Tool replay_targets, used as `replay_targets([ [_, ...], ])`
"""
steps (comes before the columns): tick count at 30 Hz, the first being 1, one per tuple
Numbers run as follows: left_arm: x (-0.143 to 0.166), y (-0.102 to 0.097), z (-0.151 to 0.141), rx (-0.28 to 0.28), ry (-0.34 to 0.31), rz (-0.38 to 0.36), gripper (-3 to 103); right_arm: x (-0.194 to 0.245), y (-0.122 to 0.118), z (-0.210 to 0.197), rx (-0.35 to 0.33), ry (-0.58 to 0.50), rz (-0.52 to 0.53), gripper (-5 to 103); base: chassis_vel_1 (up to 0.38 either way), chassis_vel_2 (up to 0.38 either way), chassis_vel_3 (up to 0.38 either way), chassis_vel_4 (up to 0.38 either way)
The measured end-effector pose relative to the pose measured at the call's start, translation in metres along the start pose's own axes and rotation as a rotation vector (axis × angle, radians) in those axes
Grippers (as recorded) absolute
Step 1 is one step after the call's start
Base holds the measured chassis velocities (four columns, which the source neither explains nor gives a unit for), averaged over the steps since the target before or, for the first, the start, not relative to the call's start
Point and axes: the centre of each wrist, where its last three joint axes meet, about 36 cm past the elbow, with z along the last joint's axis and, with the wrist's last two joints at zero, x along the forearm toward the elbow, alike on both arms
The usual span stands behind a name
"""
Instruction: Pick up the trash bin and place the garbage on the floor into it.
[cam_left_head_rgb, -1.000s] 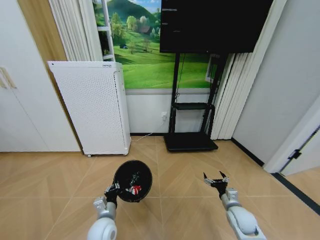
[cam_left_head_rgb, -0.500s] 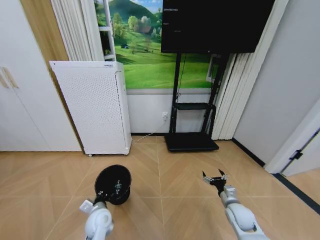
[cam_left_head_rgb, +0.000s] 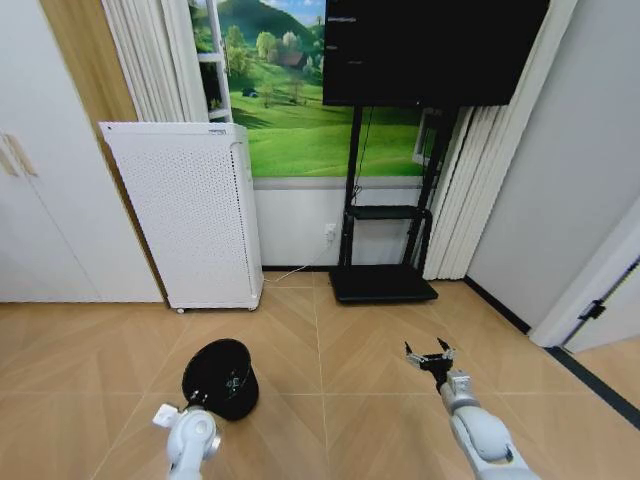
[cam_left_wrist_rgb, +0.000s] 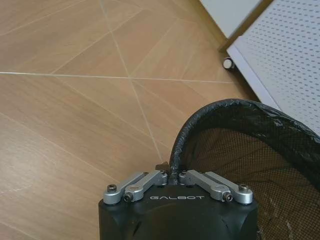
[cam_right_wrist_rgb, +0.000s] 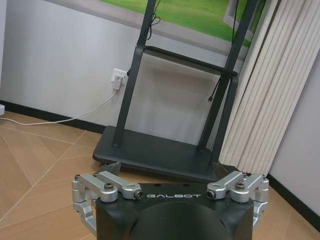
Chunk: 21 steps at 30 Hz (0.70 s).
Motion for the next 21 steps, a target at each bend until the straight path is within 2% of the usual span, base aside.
replay_targets([
  [3, -0.008, -0.001, -0.004, 0.014, -0.014, -0.039, 4, -0.001, -0.003, -0.001, 0.005, -0.004, 0.006, 100, 0.0, 0.0, 0.0, 0.0],
  [7, -0.012, -0.001, -0.007, 0.018, -0.018, -0.048, 1, -0.001, -0.004, -0.001, 0.005, -0.006, 0.01, 100, 0.0, 0.0, 0.0, 0.0],
  [12, -0.015, -0.003, -0.016, 0.025, -0.032, -0.026, 21, 0.002, 0.0, 0.001, -0.004, -0.001, 0.011, 100, 0.0, 0.0, 0.0, 0.0],
  [14, -0.016, -0.003, -0.018, 0.02, -0.032, -0.015, 21, 0.002, 0.001, 0.002, -0.005, 0.0, 0.01, 100, 0.0, 0.0, 0.0, 0.0],
  [17, -0.018, -0.005, -0.024, -0.003, -0.057, 0.03, 43, 0.002, 0.003, 0.003, -0.007, 0.001, 0.008, 100, 0.0, 0.0, 0.0, 0.0],
  [18, -0.018, -0.005, -0.024, -0.003, -0.057, 0.03, 43, 0.002, 0.003, 0.003, -0.007, 0.001, 0.008, 100, 0.0, 0.0, 0.0, 0.0],
  [20, -0.019, -0.005, -0.029, -0.039, -0.087, 0.091, 54, 0.003, 0.004, 0.004, -0.009, 0.004, 0.007, 100, 0.0, 0.0, 0.0, 0.0],
  [21, -0.019, -0.005, -0.029, -0.039, -0.087, 0.091, 54, 0.003, 0.004, 0.004, -0.009, 0.004, 0.007, 100, 0.0, 0.0, 0.0, 0.0],
])
